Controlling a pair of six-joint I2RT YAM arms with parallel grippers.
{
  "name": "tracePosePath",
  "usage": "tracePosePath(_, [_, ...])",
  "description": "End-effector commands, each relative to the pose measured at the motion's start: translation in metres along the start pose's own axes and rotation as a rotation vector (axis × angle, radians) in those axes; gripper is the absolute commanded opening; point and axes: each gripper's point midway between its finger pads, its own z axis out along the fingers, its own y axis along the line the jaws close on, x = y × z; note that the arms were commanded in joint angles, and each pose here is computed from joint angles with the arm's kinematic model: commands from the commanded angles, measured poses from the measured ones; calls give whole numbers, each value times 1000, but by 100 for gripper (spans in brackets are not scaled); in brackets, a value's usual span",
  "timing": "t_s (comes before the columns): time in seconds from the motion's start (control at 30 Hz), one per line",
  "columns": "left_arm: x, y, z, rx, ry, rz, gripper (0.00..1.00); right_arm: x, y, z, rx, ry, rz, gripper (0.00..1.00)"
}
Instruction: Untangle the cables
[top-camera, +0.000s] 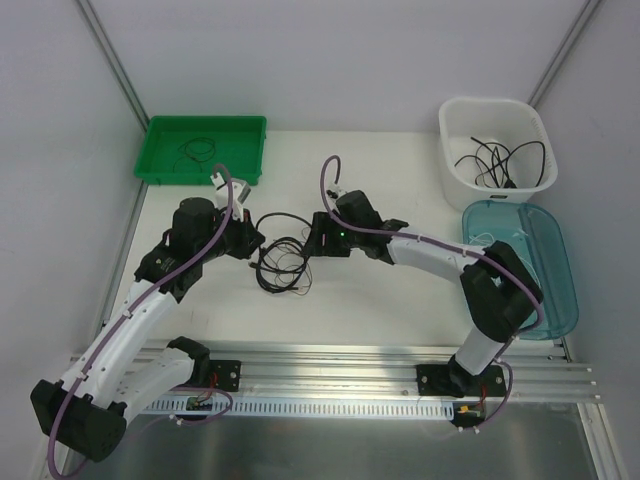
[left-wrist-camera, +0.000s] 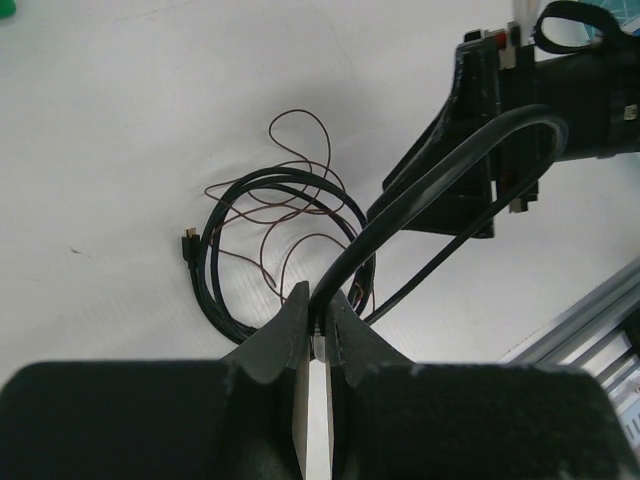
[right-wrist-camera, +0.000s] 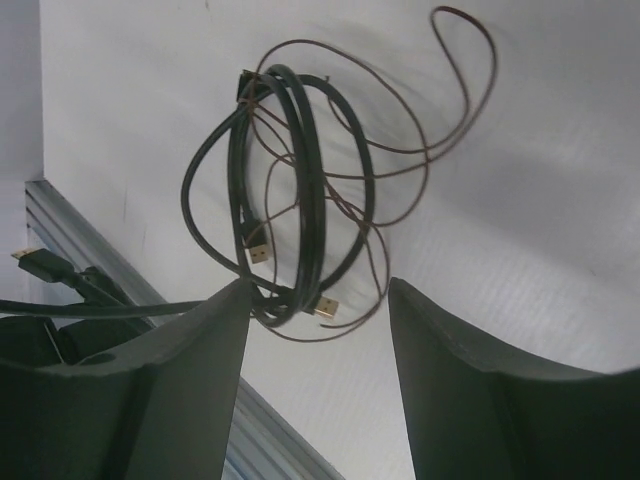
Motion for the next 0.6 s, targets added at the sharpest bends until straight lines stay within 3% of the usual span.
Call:
tracePosePath(0.0, [-17,-6,-4,38,-75,15,0,-17,44,17,-150,-12,-2,60])
tracePosePath(0.13, [-18,-5,-6,29,-86,16,0,-7,37,37,-143,20,19,49])
tracePosePath(0.4, [-27,11,-14,-57,-140,-1,0,-6,-11,35,-31,3,58,4])
tracePosePath(0.57, [-33,45,-26,-238,-207,-60,0,-23,-62,-9,84,-80,98,1])
